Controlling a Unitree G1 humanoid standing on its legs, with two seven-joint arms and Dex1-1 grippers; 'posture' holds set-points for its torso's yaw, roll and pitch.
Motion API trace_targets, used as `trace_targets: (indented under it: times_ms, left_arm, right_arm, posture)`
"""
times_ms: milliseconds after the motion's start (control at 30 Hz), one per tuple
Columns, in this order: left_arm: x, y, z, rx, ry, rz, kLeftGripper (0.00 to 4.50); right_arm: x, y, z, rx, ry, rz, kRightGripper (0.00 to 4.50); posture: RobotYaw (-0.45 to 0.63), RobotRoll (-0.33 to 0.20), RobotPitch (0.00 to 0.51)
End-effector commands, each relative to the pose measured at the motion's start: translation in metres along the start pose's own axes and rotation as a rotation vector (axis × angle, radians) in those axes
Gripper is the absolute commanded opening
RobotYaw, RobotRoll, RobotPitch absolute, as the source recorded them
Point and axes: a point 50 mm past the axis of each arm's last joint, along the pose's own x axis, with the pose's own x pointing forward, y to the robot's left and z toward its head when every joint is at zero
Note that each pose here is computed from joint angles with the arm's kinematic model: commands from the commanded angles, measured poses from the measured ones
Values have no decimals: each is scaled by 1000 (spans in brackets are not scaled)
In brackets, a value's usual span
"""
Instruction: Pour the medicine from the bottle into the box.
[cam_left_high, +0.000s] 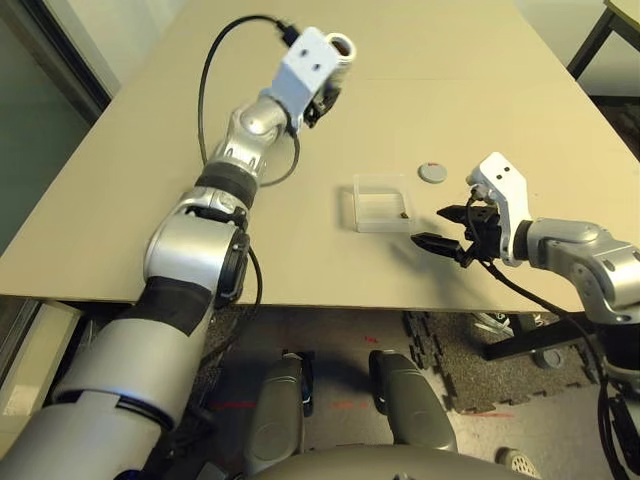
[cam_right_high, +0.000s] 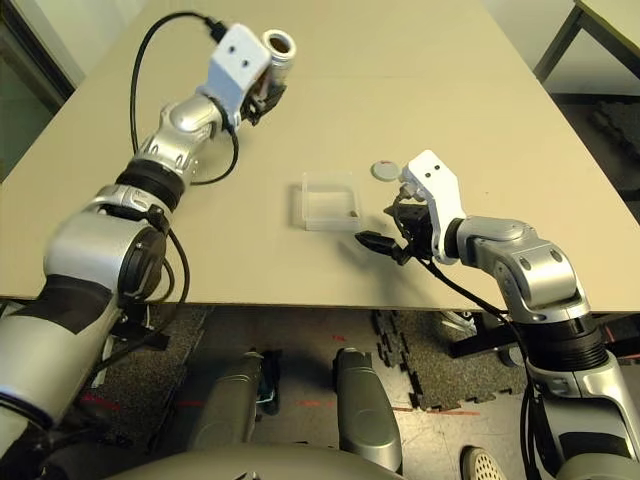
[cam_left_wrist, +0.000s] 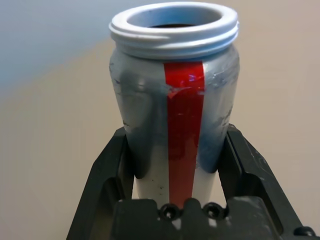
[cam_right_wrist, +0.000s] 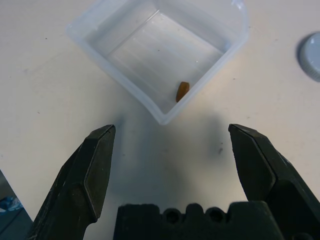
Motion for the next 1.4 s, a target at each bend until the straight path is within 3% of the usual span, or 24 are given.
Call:
trace_targets:
  times_ms: [33,267,600,1067,1233,1400]
  left_arm:
    - [-11,-7,-23,-211,11,111,2532]
    - [-28,-29,-45,-294,42,163,2531]
    - [-32,-23,-62,-172,122,142,2531]
    - [-36,-25,-83,-194,183,117,2531]
    - [-37,-22,-80,-191,140,125,4307]
    - [-37,-19,-74,-180,94,134,4470]
  right_arm:
    - [1,0,0,5,19,12,4500]
    - [1,2,2,10,19,14,4500]
    - [-1,3,4,15,9,-1,4500]
    - [0,2,7,16,-6,-7,4500]
    - [1,1,8,11,-14,-7,4500]
    - [1,0,9,6,-15,-7,4500]
  posture:
    - [-102,0,167]
    - [-110,0,173]
    - [-129,0,173]
    - [-129,0,169]
    - [-123,0,166]
    - [-120,0,163]
